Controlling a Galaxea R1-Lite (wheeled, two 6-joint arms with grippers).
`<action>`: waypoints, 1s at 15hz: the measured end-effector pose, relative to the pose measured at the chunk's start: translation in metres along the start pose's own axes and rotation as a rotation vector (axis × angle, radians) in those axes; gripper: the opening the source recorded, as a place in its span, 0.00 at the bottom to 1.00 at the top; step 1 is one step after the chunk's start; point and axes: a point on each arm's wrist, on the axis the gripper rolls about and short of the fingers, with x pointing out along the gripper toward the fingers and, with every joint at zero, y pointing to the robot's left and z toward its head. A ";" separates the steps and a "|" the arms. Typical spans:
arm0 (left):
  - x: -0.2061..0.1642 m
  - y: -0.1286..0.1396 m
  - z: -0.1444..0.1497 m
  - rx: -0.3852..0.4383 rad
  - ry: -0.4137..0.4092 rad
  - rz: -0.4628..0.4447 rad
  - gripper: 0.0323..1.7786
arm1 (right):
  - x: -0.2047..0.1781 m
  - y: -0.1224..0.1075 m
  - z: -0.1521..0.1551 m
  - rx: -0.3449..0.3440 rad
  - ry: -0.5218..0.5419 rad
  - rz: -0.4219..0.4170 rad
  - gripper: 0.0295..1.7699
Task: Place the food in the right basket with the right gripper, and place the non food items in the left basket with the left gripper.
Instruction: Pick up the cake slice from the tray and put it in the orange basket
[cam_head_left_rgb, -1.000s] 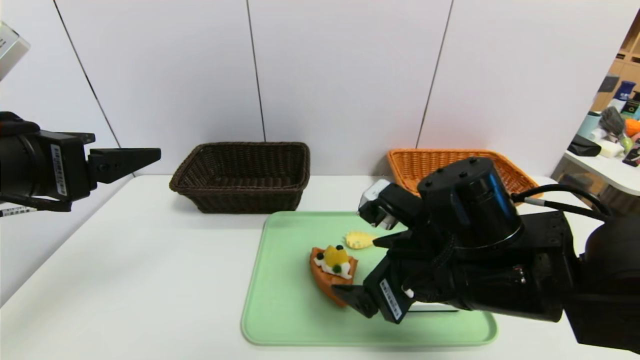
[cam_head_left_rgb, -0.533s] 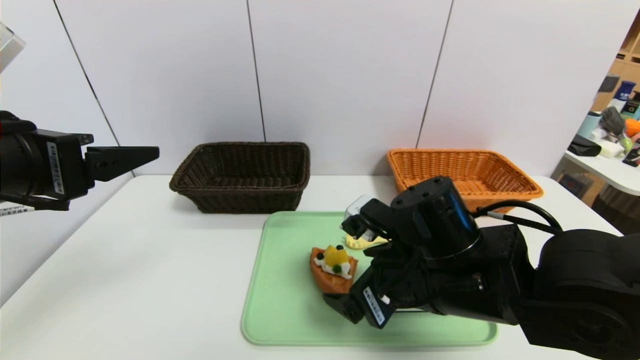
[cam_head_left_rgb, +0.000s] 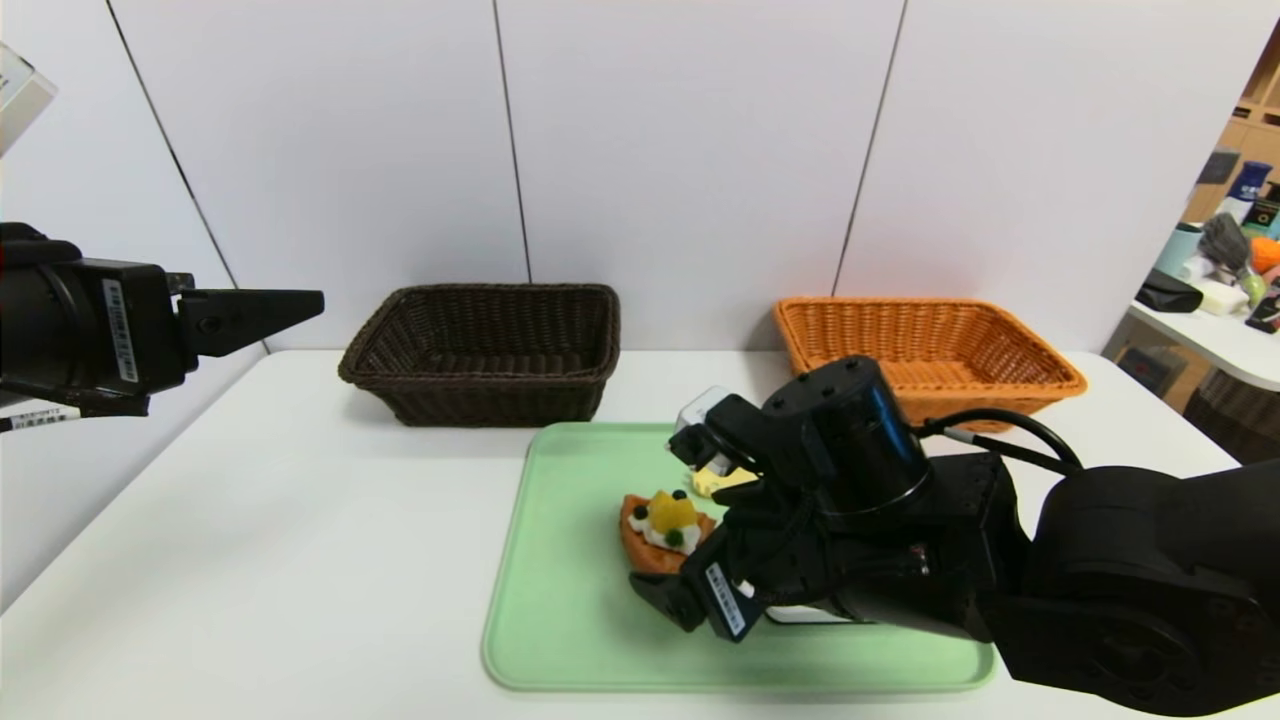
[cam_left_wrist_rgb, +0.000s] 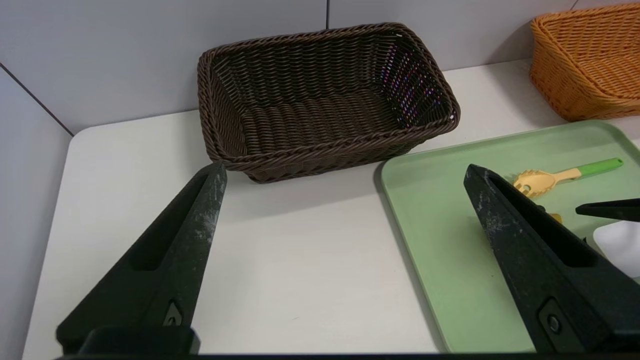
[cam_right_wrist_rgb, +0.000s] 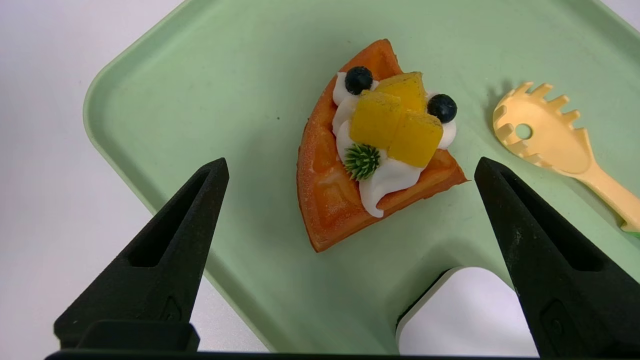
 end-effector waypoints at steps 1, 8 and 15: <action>0.000 0.000 0.000 -0.013 0.000 0.000 0.95 | 0.001 0.000 0.000 0.003 -0.001 -0.002 0.96; -0.001 0.000 0.000 -0.004 0.000 0.004 0.95 | 0.003 -0.001 0.007 0.027 -0.052 -0.039 0.96; -0.003 -0.005 -0.001 -0.002 -0.004 -0.035 0.95 | 0.020 -0.008 -0.001 0.033 -0.029 -0.060 0.96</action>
